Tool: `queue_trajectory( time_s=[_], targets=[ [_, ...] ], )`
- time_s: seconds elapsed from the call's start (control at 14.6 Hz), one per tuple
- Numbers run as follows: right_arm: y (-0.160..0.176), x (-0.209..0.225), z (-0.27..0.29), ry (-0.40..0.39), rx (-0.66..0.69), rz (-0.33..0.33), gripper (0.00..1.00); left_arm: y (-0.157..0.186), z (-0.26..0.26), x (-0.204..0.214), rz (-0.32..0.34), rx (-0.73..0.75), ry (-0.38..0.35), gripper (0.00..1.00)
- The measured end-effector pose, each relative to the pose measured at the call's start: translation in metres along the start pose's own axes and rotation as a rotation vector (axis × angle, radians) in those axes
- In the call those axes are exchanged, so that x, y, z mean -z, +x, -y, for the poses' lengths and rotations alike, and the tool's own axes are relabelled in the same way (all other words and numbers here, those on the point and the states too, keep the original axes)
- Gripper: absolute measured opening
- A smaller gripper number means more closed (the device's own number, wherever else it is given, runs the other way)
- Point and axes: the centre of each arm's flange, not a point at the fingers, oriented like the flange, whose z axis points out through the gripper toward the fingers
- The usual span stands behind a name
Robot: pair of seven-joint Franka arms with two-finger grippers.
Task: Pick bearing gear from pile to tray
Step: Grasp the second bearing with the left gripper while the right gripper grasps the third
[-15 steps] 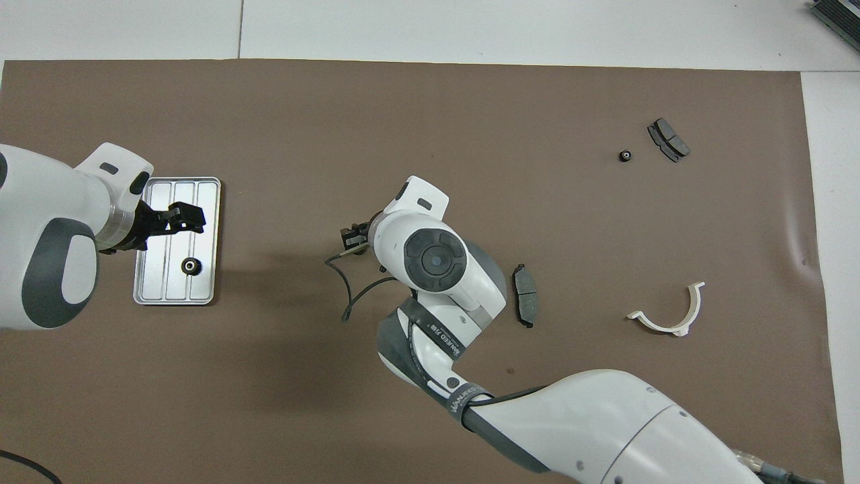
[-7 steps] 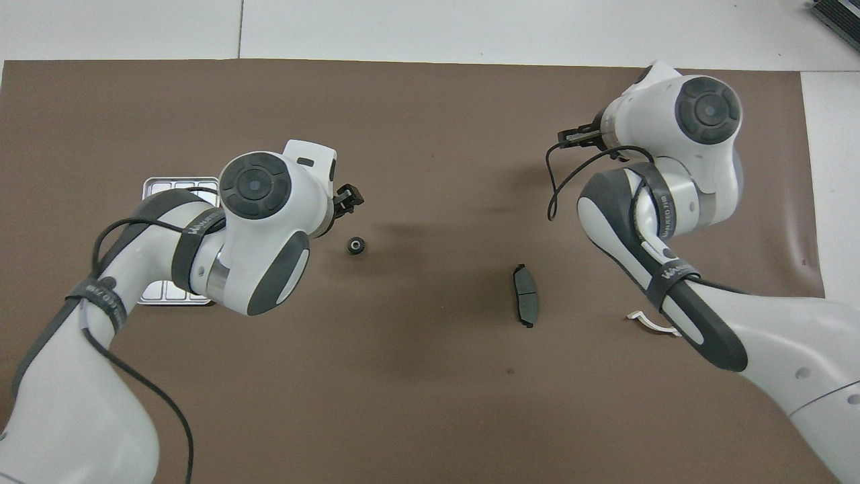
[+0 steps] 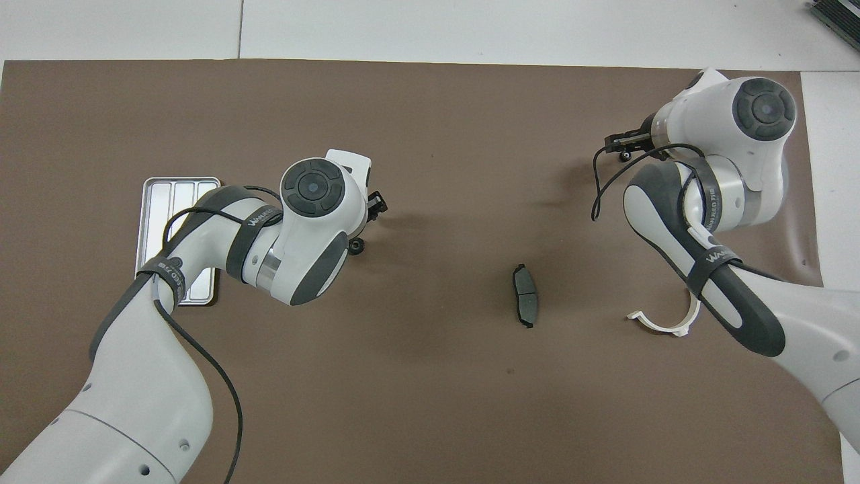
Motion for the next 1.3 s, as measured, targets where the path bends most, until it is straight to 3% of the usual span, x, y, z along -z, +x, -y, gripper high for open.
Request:
queue_trajectory(
  time_s=[0.41, 0.55, 0.62, 0.75, 1.09, 1.23, 1.3],
  targets=[
    [-0.003, -0.020, 0.004, 0.014, -0.005, -0.002, 0.56, -0.002, 0.002, 0.000, 0.007, 0.008, 0.013, 0.69],
    [-0.005, -0.024, 0.003, 0.015, -0.006, 0.005, 0.54, -0.002, 0.002, 0.000, 0.006, 0.019, 0.011, 0.56],
    [-0.006, -0.026, 0.003, 0.016, -0.007, 0.009, 0.49, -0.003, 0.002, 0.000, 0.006, 0.023, 0.012, 0.55],
    [-0.008, -0.028, 0.002, 0.016, -0.008, 0.012, 0.46, -0.003, 0.001, 0.002, 0.004, 0.026, 0.009, 0.34],
    [-0.007, -0.027, 0.004, 0.018, -0.008, 0.011, 0.37, 0.005, 0.007, 0.010, 0.001, 0.041, 0.015, 0.34],
    [-0.007, -0.027, 0.004, 0.018, -0.008, 0.011, 0.24, 0.028, 0.026, 0.038, -0.012, 0.067, 0.013, 0.34],
    [-0.007, -0.027, 0.004, 0.018, -0.008, 0.011, 0.24, 0.043, 0.042, 0.058, -0.013, 0.073, 0.012, 0.34]
  ],
)
